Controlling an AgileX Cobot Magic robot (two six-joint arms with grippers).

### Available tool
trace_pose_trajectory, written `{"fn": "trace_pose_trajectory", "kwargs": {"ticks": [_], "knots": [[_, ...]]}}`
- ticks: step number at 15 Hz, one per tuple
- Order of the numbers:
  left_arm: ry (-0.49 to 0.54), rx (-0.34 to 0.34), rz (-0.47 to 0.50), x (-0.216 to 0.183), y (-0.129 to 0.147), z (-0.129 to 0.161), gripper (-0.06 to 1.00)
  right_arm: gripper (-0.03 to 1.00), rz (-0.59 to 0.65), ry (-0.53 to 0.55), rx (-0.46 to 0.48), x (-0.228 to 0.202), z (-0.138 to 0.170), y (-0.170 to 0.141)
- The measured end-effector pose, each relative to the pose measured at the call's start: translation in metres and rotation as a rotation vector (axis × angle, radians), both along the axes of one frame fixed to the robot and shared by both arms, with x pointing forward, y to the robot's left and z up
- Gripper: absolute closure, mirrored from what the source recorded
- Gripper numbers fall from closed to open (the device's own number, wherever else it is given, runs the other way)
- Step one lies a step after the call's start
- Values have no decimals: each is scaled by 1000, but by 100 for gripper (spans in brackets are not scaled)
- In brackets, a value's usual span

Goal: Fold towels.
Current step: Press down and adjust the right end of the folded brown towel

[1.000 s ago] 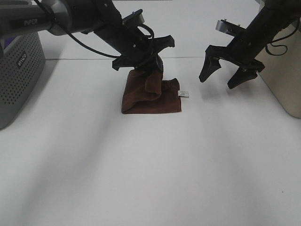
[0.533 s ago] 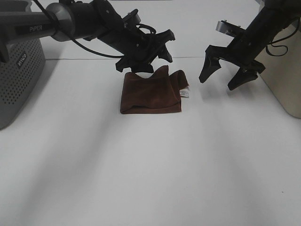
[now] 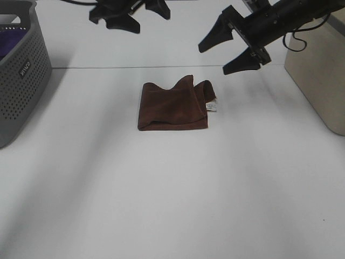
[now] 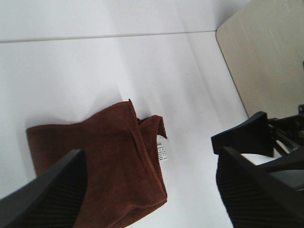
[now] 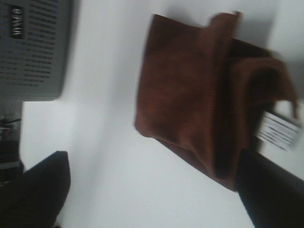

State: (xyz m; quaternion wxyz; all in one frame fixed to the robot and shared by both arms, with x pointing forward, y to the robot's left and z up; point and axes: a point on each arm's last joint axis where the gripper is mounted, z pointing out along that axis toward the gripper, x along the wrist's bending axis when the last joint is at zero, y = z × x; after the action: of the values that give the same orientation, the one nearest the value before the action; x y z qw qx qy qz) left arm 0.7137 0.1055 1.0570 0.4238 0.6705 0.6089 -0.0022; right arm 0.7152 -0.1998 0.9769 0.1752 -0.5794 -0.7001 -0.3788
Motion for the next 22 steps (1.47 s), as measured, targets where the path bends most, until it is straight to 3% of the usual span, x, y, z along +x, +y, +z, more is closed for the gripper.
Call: {"fn": "trace_pose_trajectory", "kwargs": {"ticks": [4, 9, 12, 16, 21, 22], "knots": [[-63, 115, -22, -19, 23, 44, 24, 6, 49, -25, 158, 3, -27, 53], [-4, 162, -58, -25, 25, 41, 24, 6, -33, -49, 243, 14, -62, 72], [3, 164, -62, -25, 25, 40, 24, 6, -89, -52, 171, 20, -90, 68], [3, 164, -62, -25, 25, 40, 24, 6, -126, -35, 54, 22, -101, 58], [-1, 177, -60, -25, 26, 40, 24, 6, -173, 54, 73, 28, -102, 6], [-1, 177, -60, -25, 26, 40, 24, 6, -127, 100, 100, 23, -100, -3]]}}
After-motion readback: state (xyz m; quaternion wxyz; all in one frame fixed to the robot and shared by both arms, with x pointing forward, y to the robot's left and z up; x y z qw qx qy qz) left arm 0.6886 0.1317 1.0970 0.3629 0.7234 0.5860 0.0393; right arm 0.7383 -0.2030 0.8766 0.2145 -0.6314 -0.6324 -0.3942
